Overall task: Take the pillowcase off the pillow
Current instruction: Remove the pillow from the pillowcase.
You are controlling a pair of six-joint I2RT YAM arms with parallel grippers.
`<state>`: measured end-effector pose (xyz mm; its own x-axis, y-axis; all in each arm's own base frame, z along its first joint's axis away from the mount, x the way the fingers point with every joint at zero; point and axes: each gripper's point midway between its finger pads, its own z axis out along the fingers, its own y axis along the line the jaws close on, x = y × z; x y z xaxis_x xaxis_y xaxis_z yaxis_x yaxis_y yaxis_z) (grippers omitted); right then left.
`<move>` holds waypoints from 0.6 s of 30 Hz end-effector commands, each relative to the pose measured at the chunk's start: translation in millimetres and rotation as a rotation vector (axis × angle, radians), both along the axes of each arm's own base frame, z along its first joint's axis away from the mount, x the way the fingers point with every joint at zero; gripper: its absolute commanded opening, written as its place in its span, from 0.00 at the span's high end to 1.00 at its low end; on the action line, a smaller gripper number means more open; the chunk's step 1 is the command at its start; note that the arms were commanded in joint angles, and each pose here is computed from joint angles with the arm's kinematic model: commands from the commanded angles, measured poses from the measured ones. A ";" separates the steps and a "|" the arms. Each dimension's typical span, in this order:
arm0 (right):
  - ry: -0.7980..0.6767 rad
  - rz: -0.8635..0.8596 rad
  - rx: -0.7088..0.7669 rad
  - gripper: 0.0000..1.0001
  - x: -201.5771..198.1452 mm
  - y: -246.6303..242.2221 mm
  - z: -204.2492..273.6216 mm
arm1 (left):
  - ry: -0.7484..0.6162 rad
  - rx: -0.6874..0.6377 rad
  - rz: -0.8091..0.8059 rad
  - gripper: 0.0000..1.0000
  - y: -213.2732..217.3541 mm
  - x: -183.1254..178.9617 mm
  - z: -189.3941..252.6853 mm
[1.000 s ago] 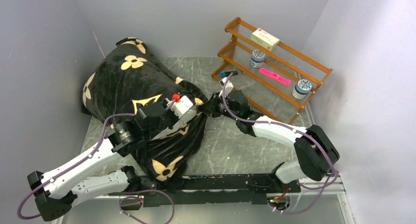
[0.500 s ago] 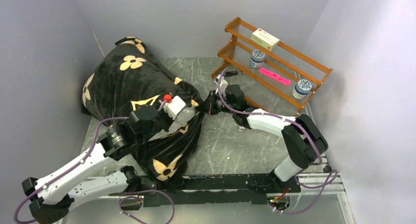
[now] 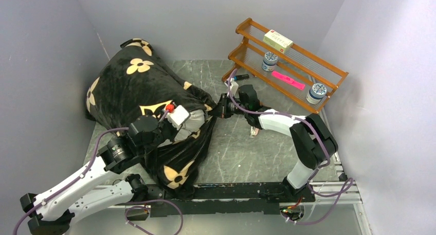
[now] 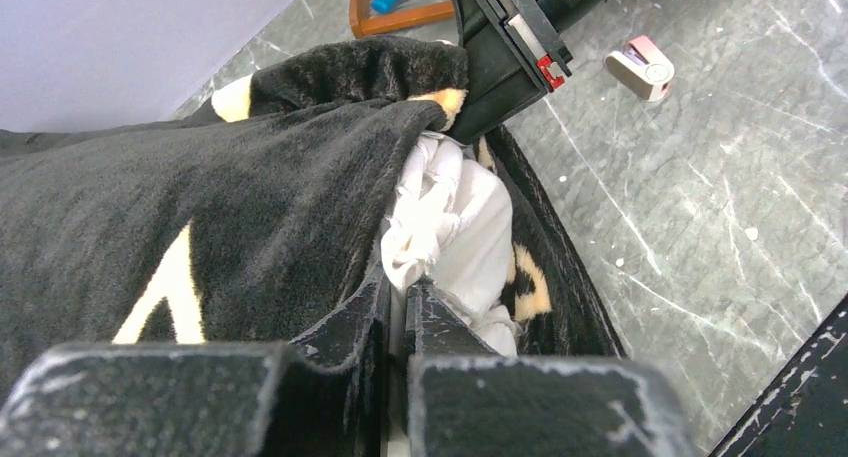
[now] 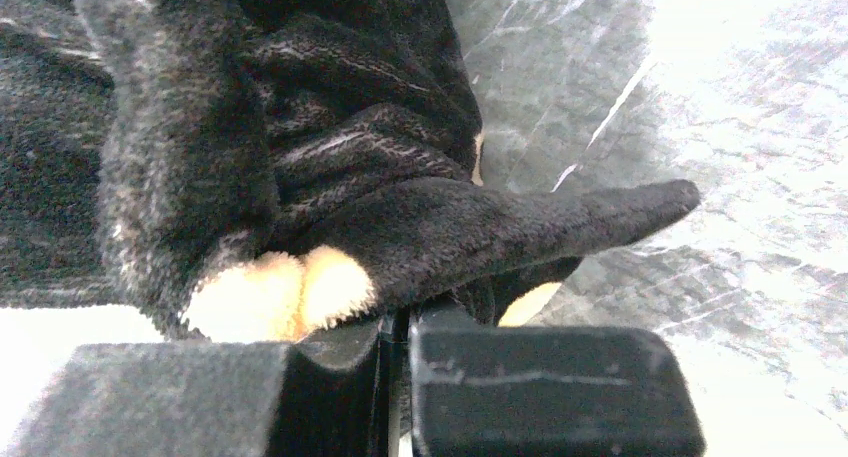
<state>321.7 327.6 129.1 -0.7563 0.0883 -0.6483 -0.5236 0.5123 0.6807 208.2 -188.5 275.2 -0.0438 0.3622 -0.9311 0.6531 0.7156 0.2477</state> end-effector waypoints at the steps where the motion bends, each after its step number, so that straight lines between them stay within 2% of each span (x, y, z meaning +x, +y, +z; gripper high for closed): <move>1: -0.103 -0.306 -0.236 1.00 63.0 -76.6 -24.3 | -0.097 -0.153 -0.032 0.95 1.1 -8.8 48.7; 9: 0.001 -0.459 -0.263 1.00 109.3 -120.0 -45.0 | -0.127 -0.278 0.004 0.95 22.6 -22.6 86.8; 15: 0.004 -0.438 -0.259 1.00 140.5 -113.9 -43.5 | -0.151 -0.357 -0.079 0.95 22.9 -41.8 103.7; 18: -0.007 -0.383 -0.213 1.00 144.8 -100.1 -37.1 | -0.135 -0.332 -0.105 0.95 12.3 -39.2 96.8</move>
<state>411.0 272.3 91.7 -0.7899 0.1631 -0.5912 -0.3392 0.6869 0.6427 177.0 -167.6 338.4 0.0579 0.1345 -0.9892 0.6664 0.7326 0.1386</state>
